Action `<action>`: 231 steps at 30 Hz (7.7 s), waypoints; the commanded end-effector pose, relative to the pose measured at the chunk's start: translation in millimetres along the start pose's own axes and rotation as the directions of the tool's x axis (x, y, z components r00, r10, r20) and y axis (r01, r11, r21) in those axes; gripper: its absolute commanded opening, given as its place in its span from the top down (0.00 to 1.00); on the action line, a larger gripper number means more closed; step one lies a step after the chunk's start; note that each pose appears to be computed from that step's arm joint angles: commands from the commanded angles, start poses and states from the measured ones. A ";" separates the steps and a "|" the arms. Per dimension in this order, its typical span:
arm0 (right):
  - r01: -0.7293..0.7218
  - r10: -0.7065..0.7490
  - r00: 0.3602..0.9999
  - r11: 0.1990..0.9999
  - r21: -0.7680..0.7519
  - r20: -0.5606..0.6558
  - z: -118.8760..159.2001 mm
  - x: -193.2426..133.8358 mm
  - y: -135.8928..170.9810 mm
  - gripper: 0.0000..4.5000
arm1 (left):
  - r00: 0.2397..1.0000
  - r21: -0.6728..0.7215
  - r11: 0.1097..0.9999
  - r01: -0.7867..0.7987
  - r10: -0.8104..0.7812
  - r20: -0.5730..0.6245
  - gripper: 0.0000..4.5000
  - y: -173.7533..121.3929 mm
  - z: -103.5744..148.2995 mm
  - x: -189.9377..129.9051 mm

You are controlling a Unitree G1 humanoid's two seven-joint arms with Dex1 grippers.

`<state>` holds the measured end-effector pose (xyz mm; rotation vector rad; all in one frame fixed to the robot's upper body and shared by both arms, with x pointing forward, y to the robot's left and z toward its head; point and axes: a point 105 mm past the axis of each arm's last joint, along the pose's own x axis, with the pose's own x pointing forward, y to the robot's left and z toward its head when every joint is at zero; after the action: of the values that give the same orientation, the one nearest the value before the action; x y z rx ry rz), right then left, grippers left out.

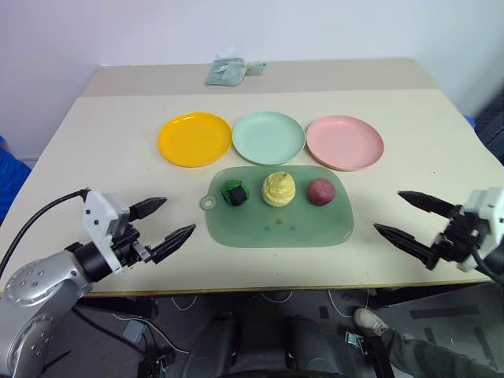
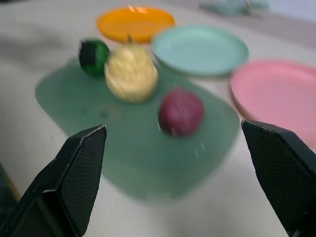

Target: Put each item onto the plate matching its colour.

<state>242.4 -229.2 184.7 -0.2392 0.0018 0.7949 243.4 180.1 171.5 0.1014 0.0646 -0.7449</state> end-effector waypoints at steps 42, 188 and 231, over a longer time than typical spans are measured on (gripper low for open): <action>-0.270 0.273 0.962 0.954 -0.133 0.005 41.2 46.3 28.5 0.00 | 0.913 0.109 0.928 0.356 -0.321 -0.254 0.17 22.1 -38.6 149.7; 0.025 -0.003 0.945 0.998 -0.063 0.328 57.6 92.9 36.3 0.00 | 0.832 -0.118 0.826 -0.551 0.555 -0.006 0.01 132.2 12.3 200.7; 0.092 -0.092 0.995 0.996 0.017 -0.035 -68.0 131.6 -26.3 0.29 | 0.907 0.162 0.898 0.409 -0.419 0.030 0.00 -33.9 17.5 -10.6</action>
<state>355.1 -170.3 92.7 -0.2227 0.1061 0.6973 215.8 161.2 180.4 0.2033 0.0000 -1.1898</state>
